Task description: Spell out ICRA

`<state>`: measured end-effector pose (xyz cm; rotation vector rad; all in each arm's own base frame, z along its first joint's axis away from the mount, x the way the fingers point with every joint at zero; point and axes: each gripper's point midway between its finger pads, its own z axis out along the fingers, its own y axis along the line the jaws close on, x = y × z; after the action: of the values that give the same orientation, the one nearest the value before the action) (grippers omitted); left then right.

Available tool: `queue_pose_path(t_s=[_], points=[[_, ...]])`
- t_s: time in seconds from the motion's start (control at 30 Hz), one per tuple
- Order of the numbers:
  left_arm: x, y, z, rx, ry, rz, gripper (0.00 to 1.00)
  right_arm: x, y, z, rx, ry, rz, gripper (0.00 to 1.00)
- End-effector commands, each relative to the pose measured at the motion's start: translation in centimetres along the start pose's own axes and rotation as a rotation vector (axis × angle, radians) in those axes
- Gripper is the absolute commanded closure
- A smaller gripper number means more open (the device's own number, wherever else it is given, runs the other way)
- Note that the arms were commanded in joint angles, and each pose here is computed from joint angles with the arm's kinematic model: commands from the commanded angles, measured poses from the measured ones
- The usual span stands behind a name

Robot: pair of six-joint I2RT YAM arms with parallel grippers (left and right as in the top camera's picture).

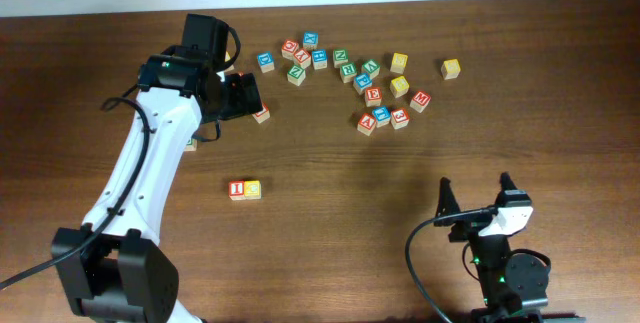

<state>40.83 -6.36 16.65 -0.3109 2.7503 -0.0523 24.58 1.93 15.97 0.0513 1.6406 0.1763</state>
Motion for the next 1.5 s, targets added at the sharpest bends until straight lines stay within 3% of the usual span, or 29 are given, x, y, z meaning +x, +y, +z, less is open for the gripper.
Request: queue_pose_path(t_s=[0.0, 0.3, 0.63, 0.83, 1.2, 1.47], points=[[-0.6, 0.1, -0.5, -0.008, -0.022, 0.008, 0.01, -2.3, 1.8, -0.6, -0.094, -0.043, -0.010, 0.01], [-0.6, 0.1, -0.5, -0.008, -0.022, 0.008, 0.01, -12.7, 4.6, -3.2, -0.178, -0.116, -0.034, 0.02], [-0.6, 0.1, -0.5, -0.008, -0.022, 0.007, 0.01, -23.2, 9.6, -0.9, -0.362, 0.101, -0.080, 0.02], [-0.6, 0.1, -0.5, -0.008, -0.022, 0.007, 0.01, -29.0, 10.7, 1.3, -0.375, 0.192, -0.078, 0.02], [-0.6, 0.1, -0.5, -0.008, -0.022, 0.008, 0.01, -32.3, 11.1, 5.9, -0.363, 0.376, -0.073, 0.02], [-0.6, 0.1, -0.5, -0.008, -0.022, 0.008, 0.01, -29.4, 10.4, 9.2, -0.346, 0.523, -0.057, 0.02]])
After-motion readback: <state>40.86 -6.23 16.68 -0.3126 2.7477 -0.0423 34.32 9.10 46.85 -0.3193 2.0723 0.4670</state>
